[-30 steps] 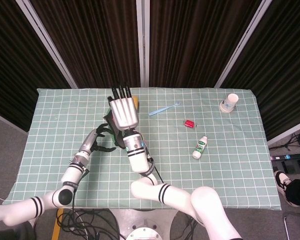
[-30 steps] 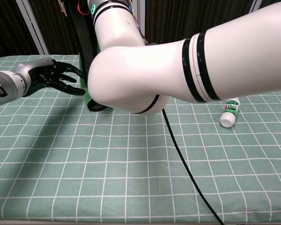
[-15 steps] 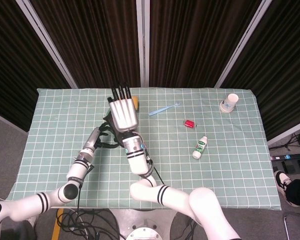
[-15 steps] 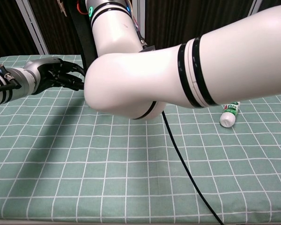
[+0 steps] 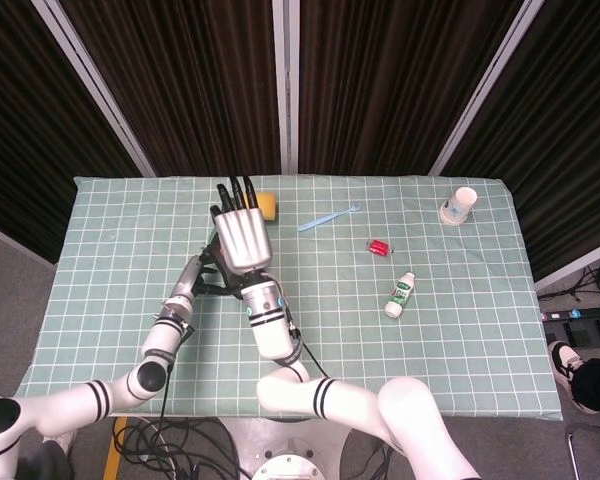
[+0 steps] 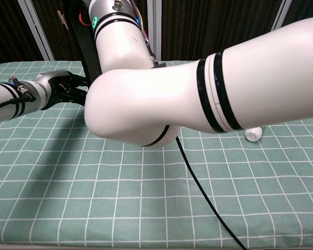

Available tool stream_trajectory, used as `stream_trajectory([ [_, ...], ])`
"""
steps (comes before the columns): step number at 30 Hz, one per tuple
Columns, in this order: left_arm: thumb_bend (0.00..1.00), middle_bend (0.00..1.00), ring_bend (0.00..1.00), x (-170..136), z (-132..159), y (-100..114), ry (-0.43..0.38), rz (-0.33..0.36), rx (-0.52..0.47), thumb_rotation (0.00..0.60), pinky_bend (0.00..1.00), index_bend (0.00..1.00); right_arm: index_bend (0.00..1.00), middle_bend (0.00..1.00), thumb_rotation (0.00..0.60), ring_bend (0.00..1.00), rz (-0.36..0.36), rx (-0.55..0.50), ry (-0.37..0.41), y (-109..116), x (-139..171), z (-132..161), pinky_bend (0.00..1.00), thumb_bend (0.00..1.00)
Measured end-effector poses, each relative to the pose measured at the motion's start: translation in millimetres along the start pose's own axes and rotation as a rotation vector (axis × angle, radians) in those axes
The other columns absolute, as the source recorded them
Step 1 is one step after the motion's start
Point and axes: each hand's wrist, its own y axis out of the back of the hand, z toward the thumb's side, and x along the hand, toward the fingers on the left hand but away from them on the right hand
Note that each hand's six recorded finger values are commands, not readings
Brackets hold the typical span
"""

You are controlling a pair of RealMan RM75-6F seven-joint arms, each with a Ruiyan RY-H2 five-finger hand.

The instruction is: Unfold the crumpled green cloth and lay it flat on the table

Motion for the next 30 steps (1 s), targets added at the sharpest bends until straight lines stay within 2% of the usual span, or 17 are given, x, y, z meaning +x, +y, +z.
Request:
stream_trajectory([
  [7,0.30,0.29,0.22,2,-4,2,-0.003,0.020,-0.024,0.600,0.25,0.73,0.63,0.18,0.600,0.05,0.000,-0.016,-0.014,3,1,-12,0.08,0.45],
  [14,0.51,0.38,0.27,2,0,-2,-0.053,0.062,-0.078,0.600,0.25,0.82,0.63,0.18,0.600,0.05,0.019,-0.086,-0.030,5,6,-24,0.08,0.45],
  [18,0.57,0.39,0.27,1,3,-4,-0.085,0.067,-0.071,0.600,0.25,0.83,0.63,0.18,0.600,0.04,0.015,-0.103,-0.028,11,9,-33,0.08,0.44],
  [22,0.58,0.40,0.27,-3,7,0,-0.122,0.078,-0.069,0.600,0.25,0.84,0.63,0.18,0.600,0.04,0.006,-0.108,-0.026,18,12,-47,0.08,0.45],
  [30,0.58,0.40,0.27,-24,15,28,-0.229,0.079,0.006,0.600,0.25,0.83,0.63,0.18,0.600,0.04,0.002,-0.106,-0.029,30,23,-87,0.08,0.44],
])
